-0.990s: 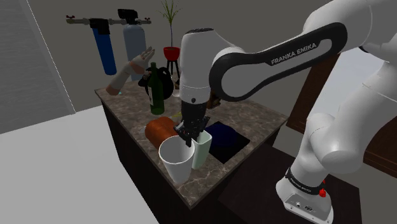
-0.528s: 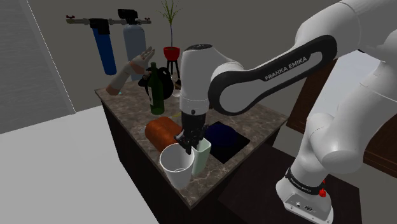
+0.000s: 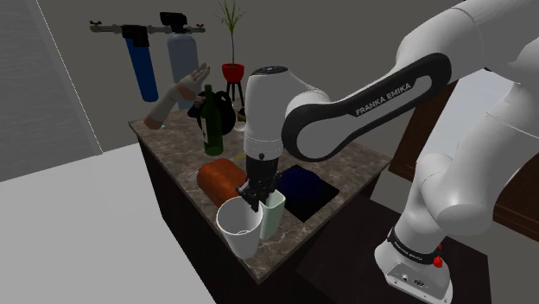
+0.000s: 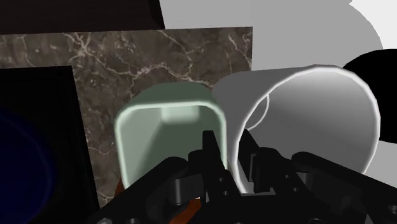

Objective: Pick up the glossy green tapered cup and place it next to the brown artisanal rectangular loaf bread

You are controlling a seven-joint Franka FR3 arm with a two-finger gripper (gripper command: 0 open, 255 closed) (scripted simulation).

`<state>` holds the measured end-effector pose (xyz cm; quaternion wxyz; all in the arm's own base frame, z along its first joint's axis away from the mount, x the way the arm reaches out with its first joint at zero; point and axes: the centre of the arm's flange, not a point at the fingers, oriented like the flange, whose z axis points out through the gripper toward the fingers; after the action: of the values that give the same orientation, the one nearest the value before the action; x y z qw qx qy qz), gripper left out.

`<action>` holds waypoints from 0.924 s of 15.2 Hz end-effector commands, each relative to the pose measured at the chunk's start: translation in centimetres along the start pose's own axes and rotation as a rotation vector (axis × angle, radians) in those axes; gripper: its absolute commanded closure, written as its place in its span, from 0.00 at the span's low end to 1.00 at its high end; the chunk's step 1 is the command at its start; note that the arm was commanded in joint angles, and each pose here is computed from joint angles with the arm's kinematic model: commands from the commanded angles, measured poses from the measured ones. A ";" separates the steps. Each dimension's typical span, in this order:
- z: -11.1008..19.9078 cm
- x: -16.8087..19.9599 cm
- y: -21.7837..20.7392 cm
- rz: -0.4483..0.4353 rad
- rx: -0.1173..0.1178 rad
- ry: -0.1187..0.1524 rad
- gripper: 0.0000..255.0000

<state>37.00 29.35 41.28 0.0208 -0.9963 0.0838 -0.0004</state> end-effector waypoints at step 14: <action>-4.7 -0.1 -0.1 -0.003 -0.004 -0.006 0.00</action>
<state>36.88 29.21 45.81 0.0193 -0.9964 0.0825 0.0025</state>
